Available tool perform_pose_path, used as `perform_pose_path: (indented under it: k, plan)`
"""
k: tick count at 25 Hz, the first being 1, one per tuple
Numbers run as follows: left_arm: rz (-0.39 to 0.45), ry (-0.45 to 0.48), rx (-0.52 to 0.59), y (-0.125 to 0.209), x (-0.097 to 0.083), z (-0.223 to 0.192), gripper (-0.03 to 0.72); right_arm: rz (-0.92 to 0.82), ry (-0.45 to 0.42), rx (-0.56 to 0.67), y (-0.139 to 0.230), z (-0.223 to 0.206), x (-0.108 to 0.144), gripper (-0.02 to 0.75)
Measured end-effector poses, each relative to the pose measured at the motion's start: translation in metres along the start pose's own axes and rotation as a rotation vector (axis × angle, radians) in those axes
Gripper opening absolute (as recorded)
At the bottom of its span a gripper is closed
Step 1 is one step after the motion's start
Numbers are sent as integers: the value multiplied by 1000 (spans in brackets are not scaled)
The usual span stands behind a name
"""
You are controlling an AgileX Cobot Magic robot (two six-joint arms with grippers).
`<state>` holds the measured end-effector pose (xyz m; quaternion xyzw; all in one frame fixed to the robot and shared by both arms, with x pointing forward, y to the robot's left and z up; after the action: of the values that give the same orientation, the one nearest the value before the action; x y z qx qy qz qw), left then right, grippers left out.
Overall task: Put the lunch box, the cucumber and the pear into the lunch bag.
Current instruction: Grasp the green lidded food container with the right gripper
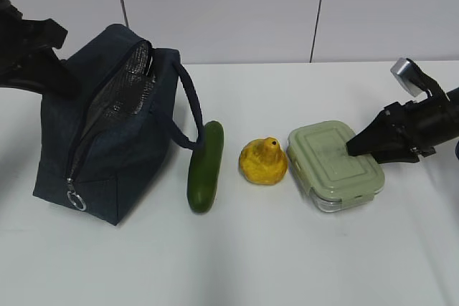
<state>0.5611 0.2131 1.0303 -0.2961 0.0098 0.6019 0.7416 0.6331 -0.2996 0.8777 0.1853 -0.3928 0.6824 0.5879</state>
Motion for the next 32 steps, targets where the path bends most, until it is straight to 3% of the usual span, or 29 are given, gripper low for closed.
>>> perform_pose_path:
  k: [15,22,32]
  plan:
    - [0,0,0,0,0,0,3,-25,14,56,8,0,-2,410]
    - [0,0,0,0,0,0,3,-29,10,60,9,0,-1,614]
    - [0,0,1,0,0,0,3,-31,8,62,9,0,-1,634]
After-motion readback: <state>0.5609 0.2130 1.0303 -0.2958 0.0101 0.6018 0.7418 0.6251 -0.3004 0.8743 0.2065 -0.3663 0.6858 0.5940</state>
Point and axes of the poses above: a point on each arm's last joint axis where the gripper is mounted, z pointing back along that axis away from the gripper, x along the wrist's bending axis when the last joint is at zero, y = z × x, the point moved 5 cm from there along -z, pointing out along that axis toward the gripper, and after that the axes turned 1 degree about -z, right-handed, at the moved point
